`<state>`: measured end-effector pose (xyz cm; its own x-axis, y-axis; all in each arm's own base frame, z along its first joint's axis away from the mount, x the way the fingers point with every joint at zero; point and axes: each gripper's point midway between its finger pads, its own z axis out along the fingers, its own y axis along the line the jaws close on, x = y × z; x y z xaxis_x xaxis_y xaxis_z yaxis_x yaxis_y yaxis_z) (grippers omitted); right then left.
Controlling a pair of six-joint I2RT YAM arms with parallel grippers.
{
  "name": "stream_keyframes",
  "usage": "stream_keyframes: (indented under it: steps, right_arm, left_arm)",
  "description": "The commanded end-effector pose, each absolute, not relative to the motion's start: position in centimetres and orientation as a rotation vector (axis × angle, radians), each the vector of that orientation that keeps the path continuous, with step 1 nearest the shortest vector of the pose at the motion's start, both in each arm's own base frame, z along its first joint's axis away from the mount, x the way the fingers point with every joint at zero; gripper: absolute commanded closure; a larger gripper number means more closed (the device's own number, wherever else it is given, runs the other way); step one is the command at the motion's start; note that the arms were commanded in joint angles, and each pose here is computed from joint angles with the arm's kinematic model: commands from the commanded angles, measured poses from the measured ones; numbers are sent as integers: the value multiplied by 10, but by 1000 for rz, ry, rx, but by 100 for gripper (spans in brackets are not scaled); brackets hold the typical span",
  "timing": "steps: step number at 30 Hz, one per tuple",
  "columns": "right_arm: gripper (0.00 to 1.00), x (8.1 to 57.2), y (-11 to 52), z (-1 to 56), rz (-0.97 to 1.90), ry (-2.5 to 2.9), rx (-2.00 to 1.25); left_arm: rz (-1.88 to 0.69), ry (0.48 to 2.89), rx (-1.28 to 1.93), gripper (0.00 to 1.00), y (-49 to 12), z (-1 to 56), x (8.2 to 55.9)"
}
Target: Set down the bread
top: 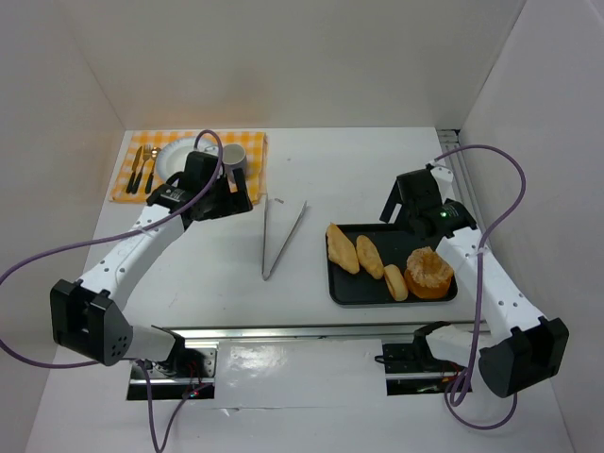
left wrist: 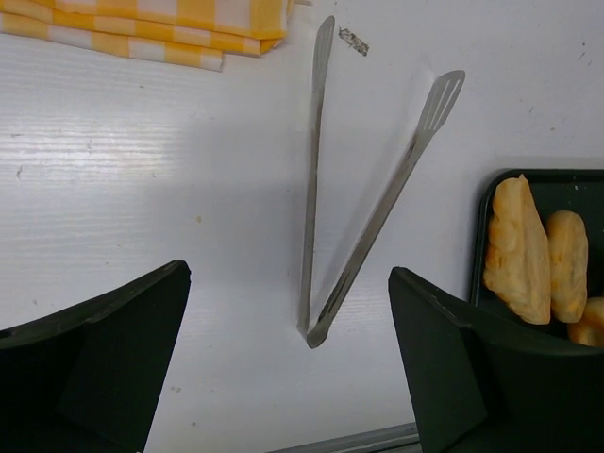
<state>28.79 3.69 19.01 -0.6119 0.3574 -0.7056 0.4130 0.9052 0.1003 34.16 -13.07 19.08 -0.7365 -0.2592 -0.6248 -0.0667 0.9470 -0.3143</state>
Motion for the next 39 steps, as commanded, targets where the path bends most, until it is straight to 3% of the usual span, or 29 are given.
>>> stream_keyframes:
  steps: [1,8,11,14,23,31,39]
  right_arm:
    - [0,292,33,196,-95,2245,563]
    - [0,297,79,212,109,2240,427]
    - [0,288,148,215,202,2246,292]
    - [0,263,228,180,183,2320,127]
    - [0,243,346,136,444,2338,-56]
    - [0,252,394,93,492,2394,-134]
    - [0,264,404,35,300,2489,-153]
  left_arm:
    - [-328,2310,-238,0,-121,219,344]
    - [-165,2277,-303,0,-91,236,340]
    - [-107,2212,-372,0,-73,251,335]
    - [-86,2159,-446,0,-57,260,328]
    - [-228,2125,-434,0,-57,273,319]
    - [-288,2197,-349,0,-70,267,318]
    - [-313,2183,-320,0,-70,272,312]
